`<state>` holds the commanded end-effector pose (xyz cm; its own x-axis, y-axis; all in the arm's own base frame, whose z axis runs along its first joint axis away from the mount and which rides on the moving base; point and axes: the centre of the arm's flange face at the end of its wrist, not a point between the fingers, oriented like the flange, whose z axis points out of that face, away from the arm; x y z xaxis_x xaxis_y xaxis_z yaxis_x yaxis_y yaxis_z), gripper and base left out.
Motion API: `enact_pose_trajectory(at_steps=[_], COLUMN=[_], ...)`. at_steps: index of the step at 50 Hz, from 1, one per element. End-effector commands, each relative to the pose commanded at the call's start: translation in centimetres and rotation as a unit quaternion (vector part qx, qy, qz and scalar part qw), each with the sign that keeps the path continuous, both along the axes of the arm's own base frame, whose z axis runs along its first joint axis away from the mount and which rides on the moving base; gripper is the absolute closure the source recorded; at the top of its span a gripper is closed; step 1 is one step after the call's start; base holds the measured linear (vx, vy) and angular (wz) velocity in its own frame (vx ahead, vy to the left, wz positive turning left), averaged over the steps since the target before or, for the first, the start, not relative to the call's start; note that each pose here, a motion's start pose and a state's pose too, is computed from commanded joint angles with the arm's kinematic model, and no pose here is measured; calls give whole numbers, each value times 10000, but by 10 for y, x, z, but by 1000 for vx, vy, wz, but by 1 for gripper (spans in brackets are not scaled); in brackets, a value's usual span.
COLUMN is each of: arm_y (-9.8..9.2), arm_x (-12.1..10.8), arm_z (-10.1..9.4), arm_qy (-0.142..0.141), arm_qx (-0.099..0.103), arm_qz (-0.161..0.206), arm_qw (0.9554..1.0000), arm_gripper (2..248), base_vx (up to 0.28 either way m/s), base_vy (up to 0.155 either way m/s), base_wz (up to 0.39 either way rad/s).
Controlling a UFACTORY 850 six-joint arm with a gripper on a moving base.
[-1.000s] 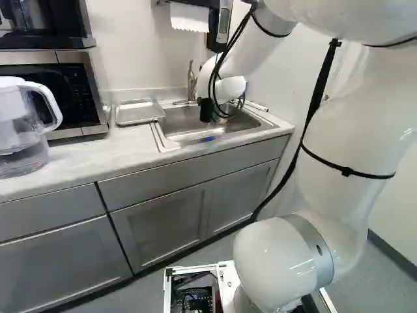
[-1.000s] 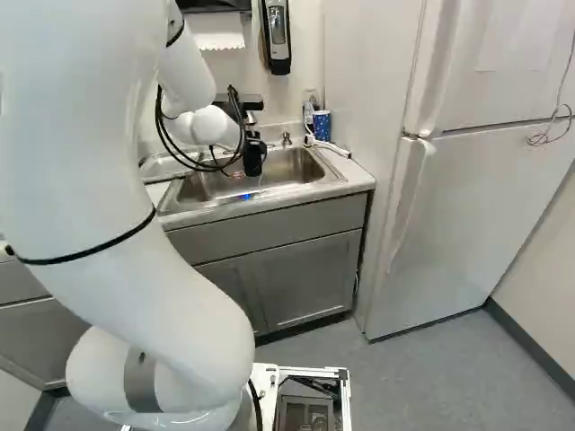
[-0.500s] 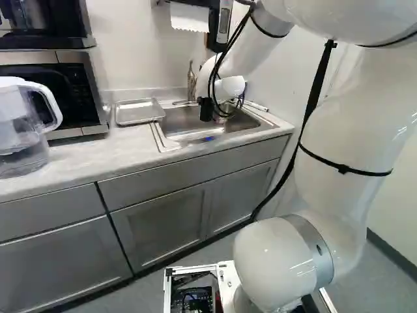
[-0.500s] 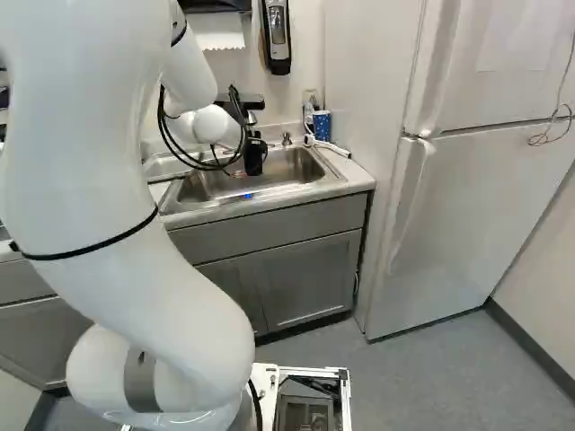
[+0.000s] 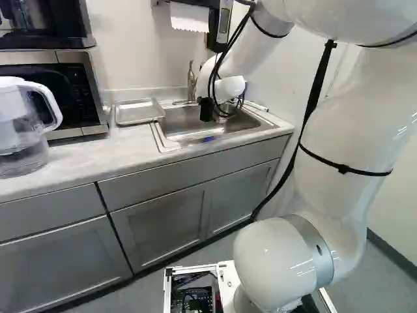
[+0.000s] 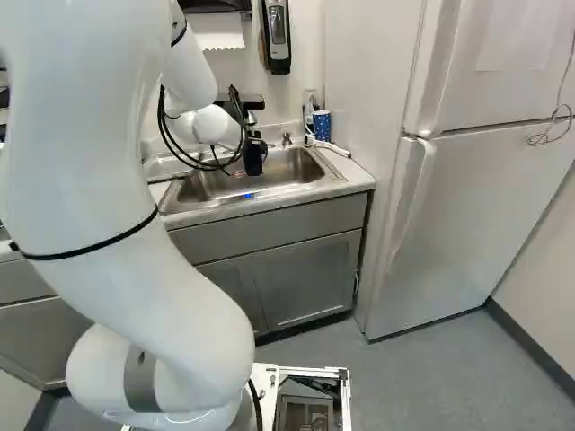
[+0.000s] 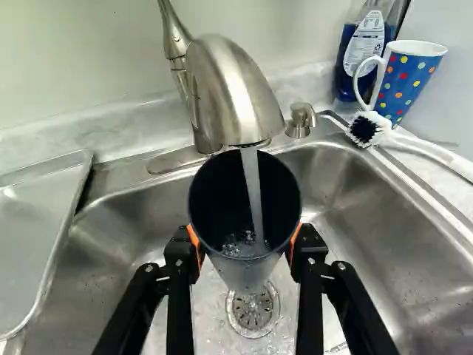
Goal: Rinse the cup and place it in the tray
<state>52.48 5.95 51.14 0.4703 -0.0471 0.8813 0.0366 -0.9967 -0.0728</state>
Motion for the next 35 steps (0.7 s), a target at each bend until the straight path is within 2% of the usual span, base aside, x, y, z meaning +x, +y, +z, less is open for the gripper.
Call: enact_pose_trajectory(at_steps=[35], arm_y=[0], arm_x=[0], arm_z=[0], arm_qy=[0], arm_qx=[0], arm_qz=[0], arm_qw=[10000], arm_gripper=[126], base_vx=[0], base_vy=[0], base_wz=[0])
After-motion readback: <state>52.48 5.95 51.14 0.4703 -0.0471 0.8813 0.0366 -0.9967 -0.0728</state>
